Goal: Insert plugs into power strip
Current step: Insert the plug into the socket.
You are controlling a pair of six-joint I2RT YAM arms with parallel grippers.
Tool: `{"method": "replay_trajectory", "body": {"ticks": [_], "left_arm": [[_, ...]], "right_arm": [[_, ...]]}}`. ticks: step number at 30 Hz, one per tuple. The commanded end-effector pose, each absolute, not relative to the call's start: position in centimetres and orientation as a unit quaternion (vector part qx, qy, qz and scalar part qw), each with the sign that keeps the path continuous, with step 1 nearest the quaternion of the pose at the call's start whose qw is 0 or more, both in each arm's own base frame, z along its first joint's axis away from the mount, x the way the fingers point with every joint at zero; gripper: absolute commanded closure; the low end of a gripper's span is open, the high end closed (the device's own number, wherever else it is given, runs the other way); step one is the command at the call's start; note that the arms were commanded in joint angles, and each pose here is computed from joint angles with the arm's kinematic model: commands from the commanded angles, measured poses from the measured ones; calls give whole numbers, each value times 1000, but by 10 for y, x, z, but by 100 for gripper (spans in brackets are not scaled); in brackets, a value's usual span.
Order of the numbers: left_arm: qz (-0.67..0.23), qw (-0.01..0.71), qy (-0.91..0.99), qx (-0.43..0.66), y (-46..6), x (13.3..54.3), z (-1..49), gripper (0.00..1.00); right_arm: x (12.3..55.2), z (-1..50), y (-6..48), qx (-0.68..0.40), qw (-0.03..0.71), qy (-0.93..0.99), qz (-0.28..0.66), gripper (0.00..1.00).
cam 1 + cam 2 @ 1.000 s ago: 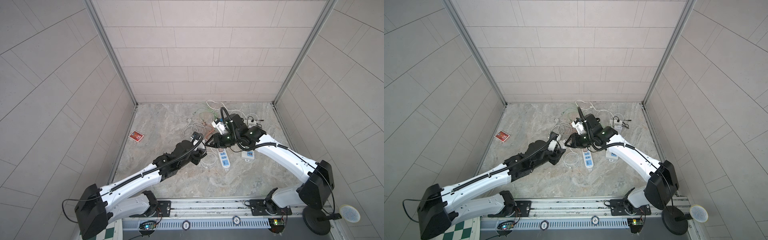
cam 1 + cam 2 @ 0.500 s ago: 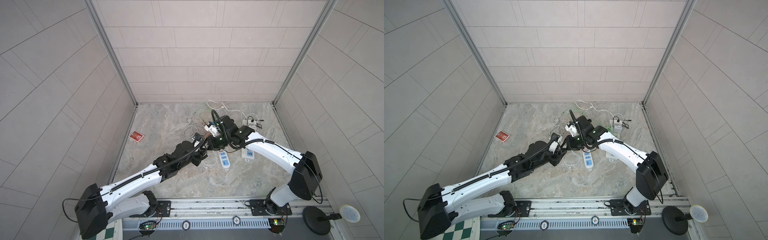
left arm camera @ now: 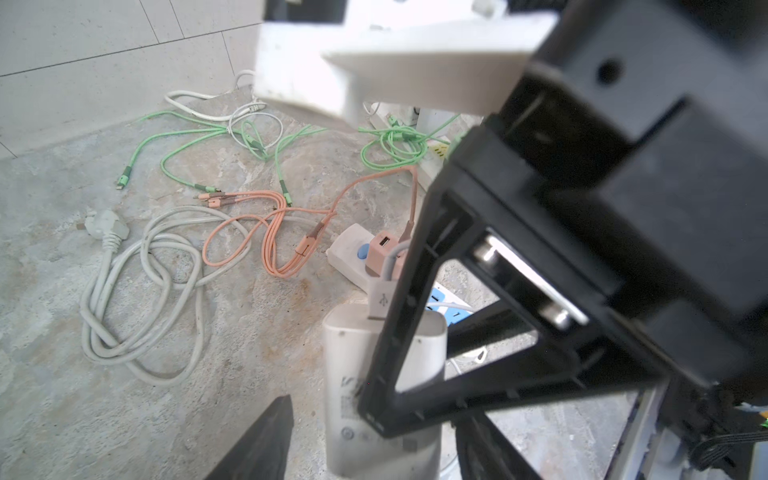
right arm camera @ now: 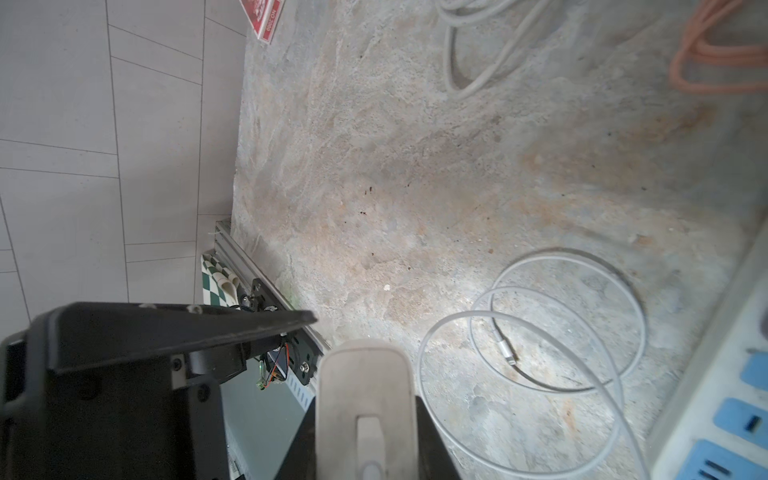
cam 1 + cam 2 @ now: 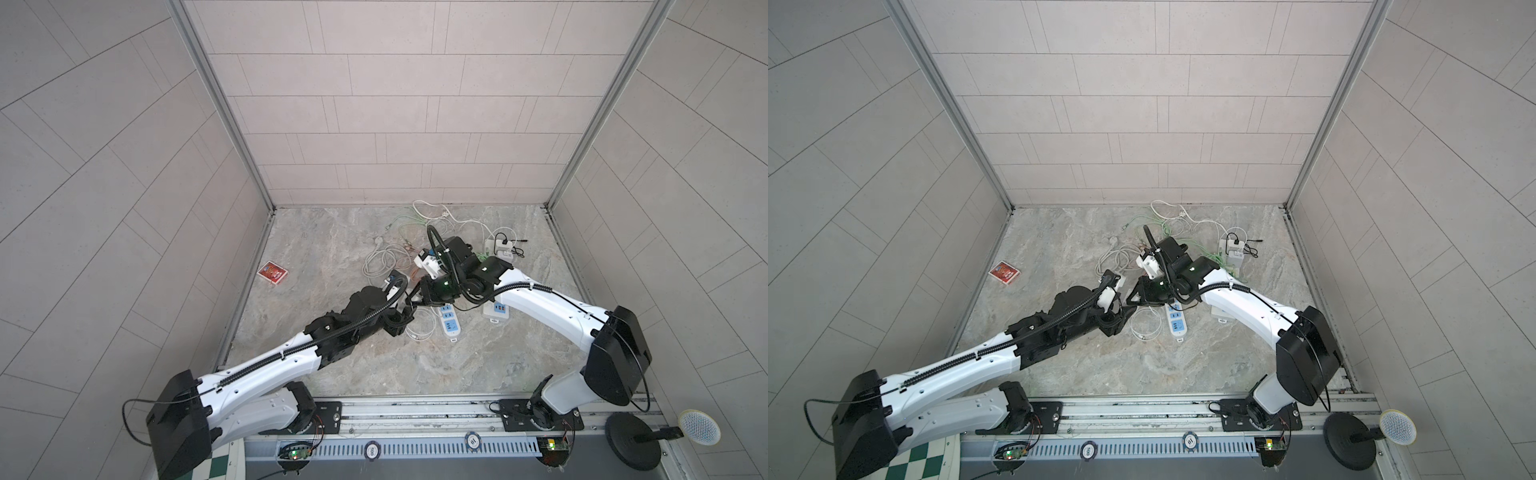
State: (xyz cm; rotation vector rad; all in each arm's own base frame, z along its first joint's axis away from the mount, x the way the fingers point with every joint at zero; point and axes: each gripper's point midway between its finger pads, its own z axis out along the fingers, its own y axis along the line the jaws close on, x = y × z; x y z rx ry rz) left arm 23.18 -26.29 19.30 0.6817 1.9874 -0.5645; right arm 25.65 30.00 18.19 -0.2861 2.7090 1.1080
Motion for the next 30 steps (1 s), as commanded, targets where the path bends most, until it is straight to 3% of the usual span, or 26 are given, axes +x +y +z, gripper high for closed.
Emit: {"method": "replay_trajectory", "body": {"ticks": [1, 7, 14, 24, 30], "left_arm": [[-254, 494, 785, 275, -266, 230, 210, 30], [-252, 490, 790, 268, -259, 227, 204, 29], [-237, 477, 803, 268, -260, 231, 189, 30], [-250, 469, 802, 272, -274, 234, 192, 32], [-258, 472, 798, 271, -284, 235, 194, 32]], "right_arm": [[261, 188, 269, -75, 126, 926, 348, 100], [258, 182, 197, -35, 146, 951, 272, 100], [240, 186, 76, 38, 211, 972, 101, 100], [242, 209, 41, 48, 241, 969, 23, 100], [252, 247, 19, 52, 276, 959, -36, 100]]}}
